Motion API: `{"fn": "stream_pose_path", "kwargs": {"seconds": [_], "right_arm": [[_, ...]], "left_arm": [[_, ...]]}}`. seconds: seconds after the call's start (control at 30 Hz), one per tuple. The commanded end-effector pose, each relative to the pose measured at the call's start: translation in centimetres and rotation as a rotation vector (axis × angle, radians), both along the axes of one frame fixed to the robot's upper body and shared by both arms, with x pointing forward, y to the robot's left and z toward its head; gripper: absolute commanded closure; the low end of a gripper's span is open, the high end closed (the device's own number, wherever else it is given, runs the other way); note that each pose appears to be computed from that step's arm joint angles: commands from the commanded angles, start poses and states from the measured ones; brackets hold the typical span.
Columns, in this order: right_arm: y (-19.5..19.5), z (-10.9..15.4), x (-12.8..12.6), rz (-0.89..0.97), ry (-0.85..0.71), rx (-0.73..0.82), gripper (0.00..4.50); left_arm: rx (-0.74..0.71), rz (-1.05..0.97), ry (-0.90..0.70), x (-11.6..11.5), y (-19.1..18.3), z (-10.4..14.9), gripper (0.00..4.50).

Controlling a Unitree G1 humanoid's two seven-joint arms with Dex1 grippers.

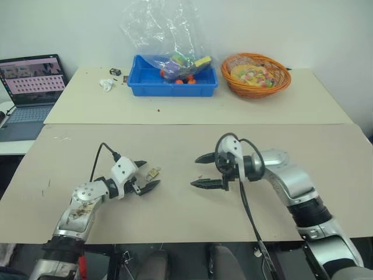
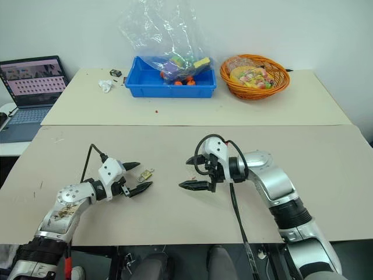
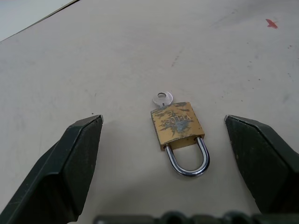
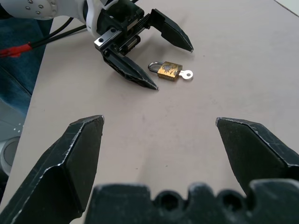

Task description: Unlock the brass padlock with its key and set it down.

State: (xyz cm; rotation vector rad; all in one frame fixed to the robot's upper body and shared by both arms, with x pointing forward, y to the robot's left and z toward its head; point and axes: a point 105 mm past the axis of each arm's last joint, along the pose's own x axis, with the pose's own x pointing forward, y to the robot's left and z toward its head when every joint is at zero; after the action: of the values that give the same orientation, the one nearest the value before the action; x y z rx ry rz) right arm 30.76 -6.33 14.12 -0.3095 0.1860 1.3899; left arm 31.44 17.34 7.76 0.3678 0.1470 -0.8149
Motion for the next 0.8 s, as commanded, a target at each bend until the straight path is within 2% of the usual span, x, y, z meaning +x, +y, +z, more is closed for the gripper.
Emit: {"fn": "stream_pose_path", "kwargs": {"seconds": [0.03, 0.17, 0.27, 0.5, 0.57, 0.73, 0.8], "right_arm": [[0.4, 0.9, 0.5, 0.006, -0.08, -0.004, 0.0], [0.5, 0.4, 1.0, -0.001, -0.095, -0.023, 0.0], [0.4, 0.5, 1.4, -0.01, -0.104, -0.02, 0.0], [0.5, 1.0, 1.9, -0.021, -0.117, -0.009, 0.0], [0.6, 1.0, 2.0, -0.025, -0.119, -0.004, 0.0], [0.6, 0.9, 2.0, -0.029, -0.117, -0.003, 0.0], [0.7, 0.8, 1.9, -0.03, -0.112, -0.001, 0.0]], "left_arm": [[0.016, 0.02, 0.053, -0.3, 0.2, -1.4, 0.05], [0.011, 0.029, 0.081, -0.9, 0.4, -1.7, 0.05], [0.01, 0.027, 0.096, -1.7, 0.5, -1.9, 0.75], [0.009, 0.037, 0.11, -1.9, 0.6, -1.9, 3.23], [0.001, 0.048, 0.112, -1.8, 0.7, -1.8, 3.69], [0.06, 0.054, 0.08, -1.8, 0.8, -1.8, 3.69], [0.098, 0.052, 0.009, -1.5, 0.6, -0.8, 3.69]]}}
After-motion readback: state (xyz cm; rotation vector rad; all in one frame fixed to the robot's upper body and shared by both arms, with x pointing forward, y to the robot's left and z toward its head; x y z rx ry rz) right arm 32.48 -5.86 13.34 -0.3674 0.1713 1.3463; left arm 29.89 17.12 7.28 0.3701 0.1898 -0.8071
